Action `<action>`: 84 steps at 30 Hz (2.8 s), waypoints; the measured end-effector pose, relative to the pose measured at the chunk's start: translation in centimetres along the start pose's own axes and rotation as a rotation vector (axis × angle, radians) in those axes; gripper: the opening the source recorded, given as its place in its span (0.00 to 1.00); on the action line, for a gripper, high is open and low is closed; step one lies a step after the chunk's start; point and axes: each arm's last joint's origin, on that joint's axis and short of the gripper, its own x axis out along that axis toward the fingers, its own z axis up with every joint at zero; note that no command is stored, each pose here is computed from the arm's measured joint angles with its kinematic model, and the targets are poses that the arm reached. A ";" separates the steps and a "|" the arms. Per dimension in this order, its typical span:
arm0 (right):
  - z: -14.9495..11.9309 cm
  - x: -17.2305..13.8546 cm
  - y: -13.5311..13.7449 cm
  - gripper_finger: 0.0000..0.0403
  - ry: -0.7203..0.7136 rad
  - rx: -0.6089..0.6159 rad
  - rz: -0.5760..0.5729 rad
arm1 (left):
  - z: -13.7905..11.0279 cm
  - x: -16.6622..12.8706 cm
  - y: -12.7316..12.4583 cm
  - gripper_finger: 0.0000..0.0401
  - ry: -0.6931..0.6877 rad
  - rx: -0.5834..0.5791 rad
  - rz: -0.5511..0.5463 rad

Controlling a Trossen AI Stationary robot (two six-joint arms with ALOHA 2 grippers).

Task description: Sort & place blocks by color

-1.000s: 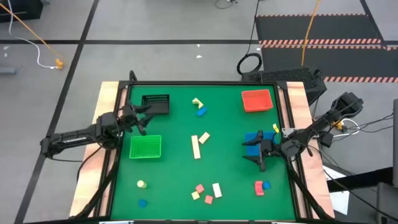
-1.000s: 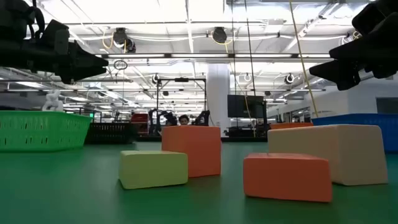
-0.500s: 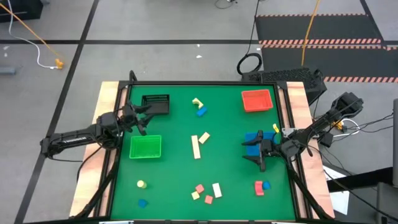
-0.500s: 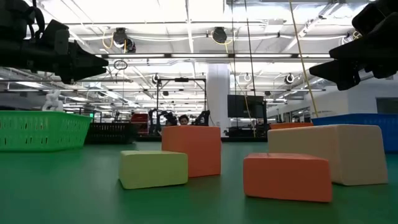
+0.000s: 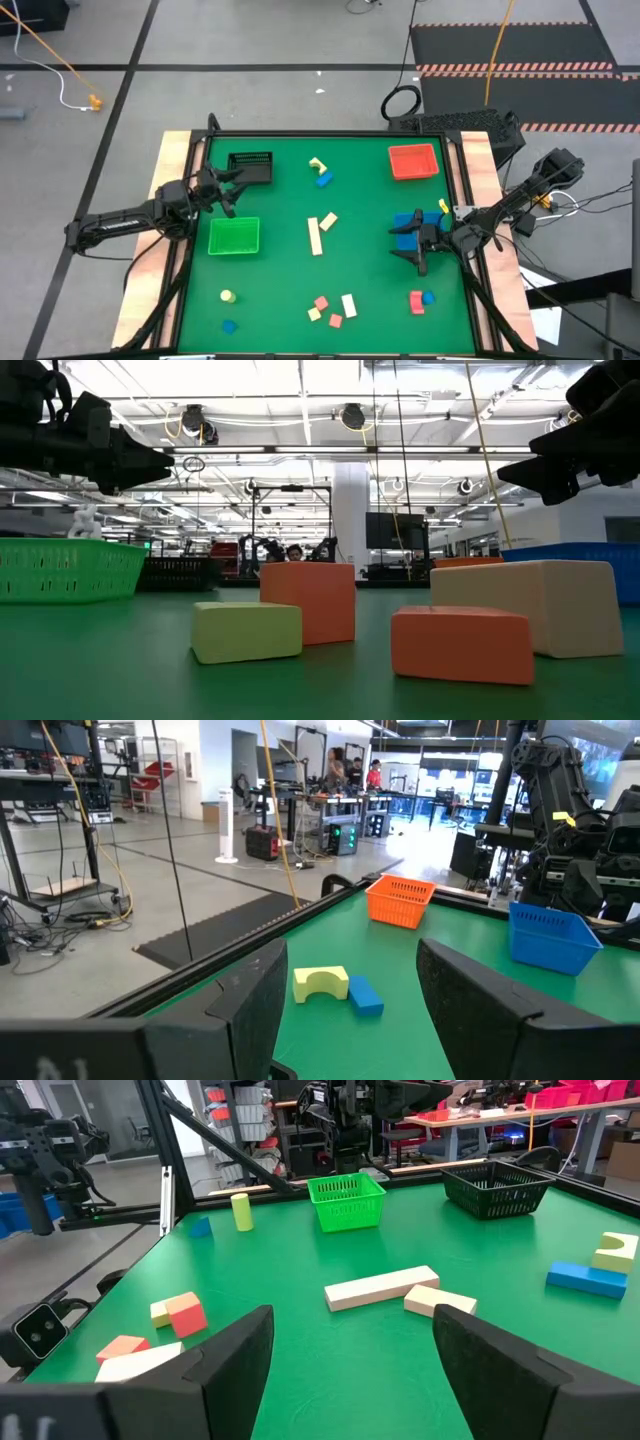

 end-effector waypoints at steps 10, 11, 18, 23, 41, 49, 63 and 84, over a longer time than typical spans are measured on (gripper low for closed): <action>0.0 0.0 0.0 0.66 0.000 0.000 0.000 | 0.0 0.0 0.0 0.56 0.000 0.000 0.000; 0.0 0.0 0.0 0.66 0.000 0.000 0.000 | 0.0 0.0 0.0 0.56 0.000 0.000 0.000; 0.0 0.0 0.0 0.66 0.000 0.000 0.000 | 0.0 0.0 0.0 0.56 0.000 0.000 0.000; 0.0 0.0 0.0 0.66 0.000 0.000 0.000 | 0.0 0.0 0.0 0.56 0.000 0.000 0.000; 0.0 0.0 0.0 0.66 0.000 0.000 0.000 | 0.0 0.0 0.0 0.56 0.000 0.000 0.000; 0.0 0.0 0.0 0.66 0.000 0.000 0.000 | 0.0 0.0 0.0 0.56 0.000 0.000 0.000; 0.0 0.0 0.0 0.66 0.000 0.000 0.000 | 0.4 0.0 0.0 0.56 -0.044 -0.019 -0.003; 0.0 0.0 0.0 0.66 0.000 0.000 0.000 | -0.5 1.1 -0.9 0.56 0.105 -0.075 -0.193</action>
